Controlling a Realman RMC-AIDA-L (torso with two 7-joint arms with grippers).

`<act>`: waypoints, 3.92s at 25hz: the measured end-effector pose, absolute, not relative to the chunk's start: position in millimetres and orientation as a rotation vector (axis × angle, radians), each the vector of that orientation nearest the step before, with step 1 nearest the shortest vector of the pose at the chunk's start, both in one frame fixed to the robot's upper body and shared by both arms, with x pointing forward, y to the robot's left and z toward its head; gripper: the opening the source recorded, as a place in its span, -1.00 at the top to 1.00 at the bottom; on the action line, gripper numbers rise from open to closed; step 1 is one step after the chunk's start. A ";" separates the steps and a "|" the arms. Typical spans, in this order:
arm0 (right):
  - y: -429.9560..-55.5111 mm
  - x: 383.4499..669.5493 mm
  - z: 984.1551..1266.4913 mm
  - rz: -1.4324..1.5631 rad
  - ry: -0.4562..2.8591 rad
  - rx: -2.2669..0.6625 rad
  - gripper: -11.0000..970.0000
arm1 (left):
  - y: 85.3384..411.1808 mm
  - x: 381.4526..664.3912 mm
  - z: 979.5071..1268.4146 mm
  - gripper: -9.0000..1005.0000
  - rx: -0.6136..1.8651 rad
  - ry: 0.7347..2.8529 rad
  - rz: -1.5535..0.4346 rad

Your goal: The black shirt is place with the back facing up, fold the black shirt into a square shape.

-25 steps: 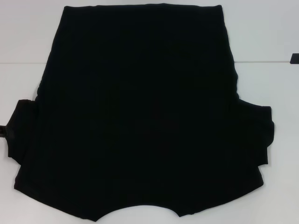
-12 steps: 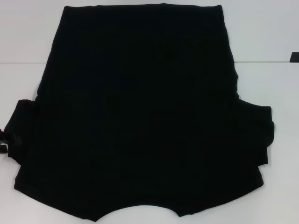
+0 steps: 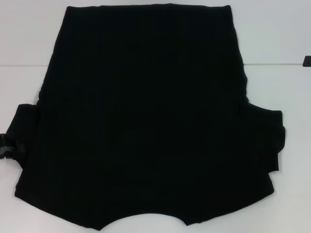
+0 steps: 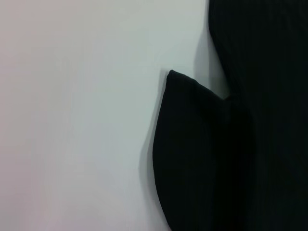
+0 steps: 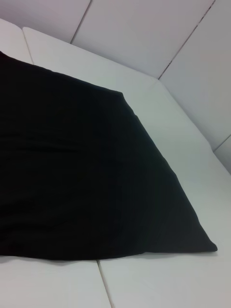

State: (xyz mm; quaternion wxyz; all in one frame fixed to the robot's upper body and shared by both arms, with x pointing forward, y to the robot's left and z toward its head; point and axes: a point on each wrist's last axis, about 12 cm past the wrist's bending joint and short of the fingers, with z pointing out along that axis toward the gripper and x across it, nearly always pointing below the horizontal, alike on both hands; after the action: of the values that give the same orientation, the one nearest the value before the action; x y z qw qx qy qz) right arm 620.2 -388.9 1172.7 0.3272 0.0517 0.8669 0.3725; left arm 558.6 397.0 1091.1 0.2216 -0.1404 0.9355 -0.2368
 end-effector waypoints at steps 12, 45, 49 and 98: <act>-388.1 620.6 1173.7 0.983 2.269 0.134 -0.81 | 402.4 559.0 1098.8 0.91 -0.377 2.573 -0.629; -387.4 622.8 1176.5 0.983 2.267 0.132 -0.82 | 408.0 585.0 1158.8 0.97 -0.323 2.543 -0.558; -385.7 623.3 1176.3 0.982 2.272 0.126 -0.82 | 375.8 599.9 1168.0 0.97 -0.153 2.569 -0.610; -383.0 595.2 1152.5 0.858 2.634 -0.003 -0.65 | 325.5 585.1 1146.9 -0.11 0.284 2.586 -0.912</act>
State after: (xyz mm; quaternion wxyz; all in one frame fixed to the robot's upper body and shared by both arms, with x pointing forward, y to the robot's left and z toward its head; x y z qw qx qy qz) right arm 595.2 -383.0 1152.5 0.1844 -0.0009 0.9345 0.3045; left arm 585.1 325.5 1146.9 0.1911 0.1012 0.9208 -0.3247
